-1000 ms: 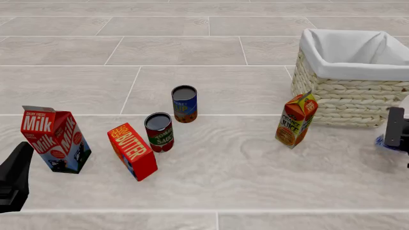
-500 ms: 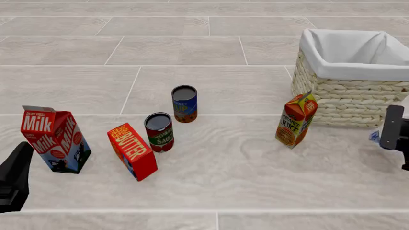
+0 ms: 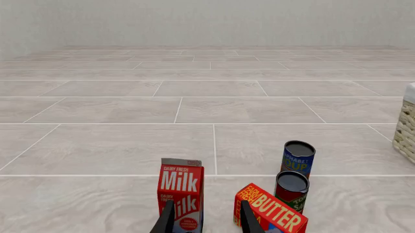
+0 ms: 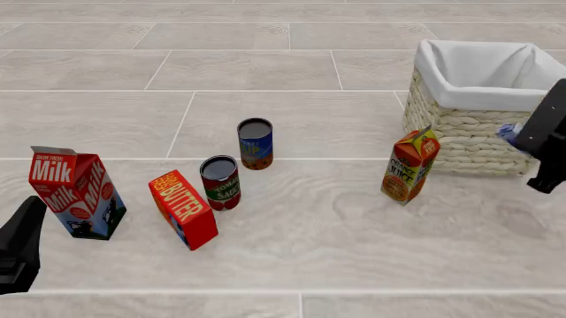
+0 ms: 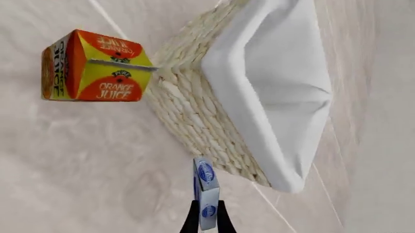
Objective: Pick the cream cheese and place it in the basket.
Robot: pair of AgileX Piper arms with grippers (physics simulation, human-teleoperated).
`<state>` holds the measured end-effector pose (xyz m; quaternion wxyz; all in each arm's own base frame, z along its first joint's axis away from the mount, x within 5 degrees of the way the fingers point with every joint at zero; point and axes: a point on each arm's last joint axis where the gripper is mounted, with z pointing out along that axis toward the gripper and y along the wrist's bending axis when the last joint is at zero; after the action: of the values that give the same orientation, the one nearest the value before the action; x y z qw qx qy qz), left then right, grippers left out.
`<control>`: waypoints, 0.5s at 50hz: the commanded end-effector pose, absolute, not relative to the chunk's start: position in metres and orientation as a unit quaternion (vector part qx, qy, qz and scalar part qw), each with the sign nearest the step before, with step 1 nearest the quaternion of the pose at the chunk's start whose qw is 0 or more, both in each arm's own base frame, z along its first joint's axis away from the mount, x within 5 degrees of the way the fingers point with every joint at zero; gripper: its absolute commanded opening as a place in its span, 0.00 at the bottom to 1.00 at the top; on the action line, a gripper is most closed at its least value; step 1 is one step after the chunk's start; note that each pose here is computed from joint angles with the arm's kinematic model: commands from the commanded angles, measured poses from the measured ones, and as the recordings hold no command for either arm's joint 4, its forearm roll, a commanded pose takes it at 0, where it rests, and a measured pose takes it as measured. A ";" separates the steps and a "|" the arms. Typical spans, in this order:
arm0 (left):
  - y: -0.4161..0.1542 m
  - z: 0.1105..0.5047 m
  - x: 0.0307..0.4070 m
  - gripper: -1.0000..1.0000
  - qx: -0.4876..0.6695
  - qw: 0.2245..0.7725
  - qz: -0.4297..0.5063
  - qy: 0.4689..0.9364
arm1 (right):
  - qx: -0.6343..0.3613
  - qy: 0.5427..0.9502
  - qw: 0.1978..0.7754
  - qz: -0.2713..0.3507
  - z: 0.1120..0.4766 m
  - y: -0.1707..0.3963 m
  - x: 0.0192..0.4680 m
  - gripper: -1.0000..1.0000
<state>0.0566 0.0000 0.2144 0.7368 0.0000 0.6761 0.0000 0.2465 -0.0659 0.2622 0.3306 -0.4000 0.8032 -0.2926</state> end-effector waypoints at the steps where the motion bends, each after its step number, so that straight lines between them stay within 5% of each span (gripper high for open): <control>1: 0.000 0.214 0.057 1.00 0.000 0.737 0.000 0.676 | -0.321 0.802 0.434 -0.255 0.315 -0.037 0.246 0.00; 9: 0.000 0.214 0.057 1.00 0.000 0.737 0.000 0.676 | -0.184 0.821 0.512 -0.176 0.366 -0.030 0.267 0.00; 25: 0.000 0.214 0.057 1.00 0.000 0.737 0.000 0.676 | -0.098 0.805 0.574 -0.113 0.398 -0.021 0.289 0.00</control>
<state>0.0566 0.0000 0.2144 0.7368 0.0000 0.6761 0.0000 0.2759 -0.0254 0.3713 0.5312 -0.1687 0.8143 -0.1617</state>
